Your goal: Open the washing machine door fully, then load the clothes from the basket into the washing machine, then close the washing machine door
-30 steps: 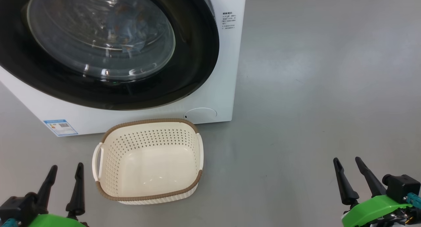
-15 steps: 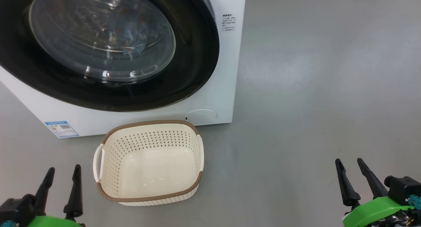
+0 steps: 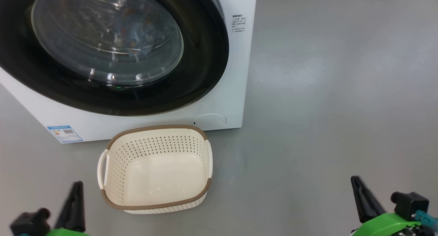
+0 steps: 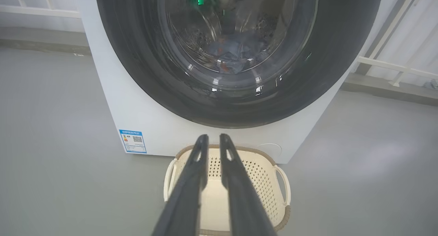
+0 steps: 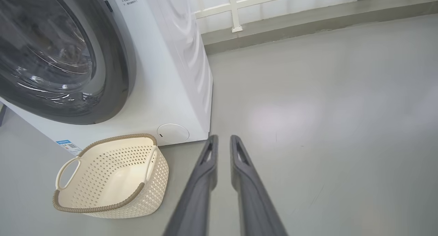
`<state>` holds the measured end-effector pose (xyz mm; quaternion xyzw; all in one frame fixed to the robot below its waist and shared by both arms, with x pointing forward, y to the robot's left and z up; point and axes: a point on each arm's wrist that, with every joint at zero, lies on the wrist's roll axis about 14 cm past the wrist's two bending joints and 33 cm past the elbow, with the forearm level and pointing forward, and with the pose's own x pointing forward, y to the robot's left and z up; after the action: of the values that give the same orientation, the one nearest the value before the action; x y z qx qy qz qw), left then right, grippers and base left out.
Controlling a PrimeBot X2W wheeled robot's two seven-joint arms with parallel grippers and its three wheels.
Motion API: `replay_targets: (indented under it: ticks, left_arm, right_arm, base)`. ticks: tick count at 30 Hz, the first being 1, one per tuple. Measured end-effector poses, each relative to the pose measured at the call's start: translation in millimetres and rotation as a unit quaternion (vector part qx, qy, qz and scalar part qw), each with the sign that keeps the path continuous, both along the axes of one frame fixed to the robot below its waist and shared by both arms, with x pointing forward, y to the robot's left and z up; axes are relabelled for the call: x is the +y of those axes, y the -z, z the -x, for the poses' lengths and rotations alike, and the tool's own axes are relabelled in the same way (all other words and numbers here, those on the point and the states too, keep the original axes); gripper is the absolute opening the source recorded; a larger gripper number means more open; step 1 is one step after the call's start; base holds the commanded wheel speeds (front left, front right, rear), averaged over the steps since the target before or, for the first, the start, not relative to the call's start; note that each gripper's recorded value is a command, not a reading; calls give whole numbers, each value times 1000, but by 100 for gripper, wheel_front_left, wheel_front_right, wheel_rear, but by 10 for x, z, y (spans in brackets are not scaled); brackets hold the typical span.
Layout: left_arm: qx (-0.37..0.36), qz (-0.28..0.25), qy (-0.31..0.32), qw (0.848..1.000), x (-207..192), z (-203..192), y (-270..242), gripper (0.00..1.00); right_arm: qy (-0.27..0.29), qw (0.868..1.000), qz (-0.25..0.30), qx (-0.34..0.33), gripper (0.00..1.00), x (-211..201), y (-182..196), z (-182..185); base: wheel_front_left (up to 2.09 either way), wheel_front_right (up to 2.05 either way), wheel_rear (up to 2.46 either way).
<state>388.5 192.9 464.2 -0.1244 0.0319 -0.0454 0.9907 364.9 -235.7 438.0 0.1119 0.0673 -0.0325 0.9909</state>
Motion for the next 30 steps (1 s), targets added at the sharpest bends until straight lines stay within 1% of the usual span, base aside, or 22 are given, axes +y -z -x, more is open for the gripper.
replay_targets:
  ticks: [3, 7, 17, 30]
  left_arm:
    - [25, 23, 1, 999, -116, 76, 148, 0]
    - [29, 38, -6, 999, -98, 88, 154, 0]
    - [40, 87, -23, 995, -55, 100, 158, 0]
    - [51, 151, -43, 986, -23, 116, 161, 0]
  right_arm:
    - [2, 1000, -15, 17, 0, 65, 112, 43]
    - [10, 999, -35, 21, 0, 52, 128, 66]
    - [24, 996, -82, 20, 0, 52, 108, 53]
    - [44, 988, -149, 14, 0, 57, 63, 30]
  base:
    - [0, 0, 0]
    - [0, 0, 0]
    - [0, 0, 0]
    - [0, 0, 0]
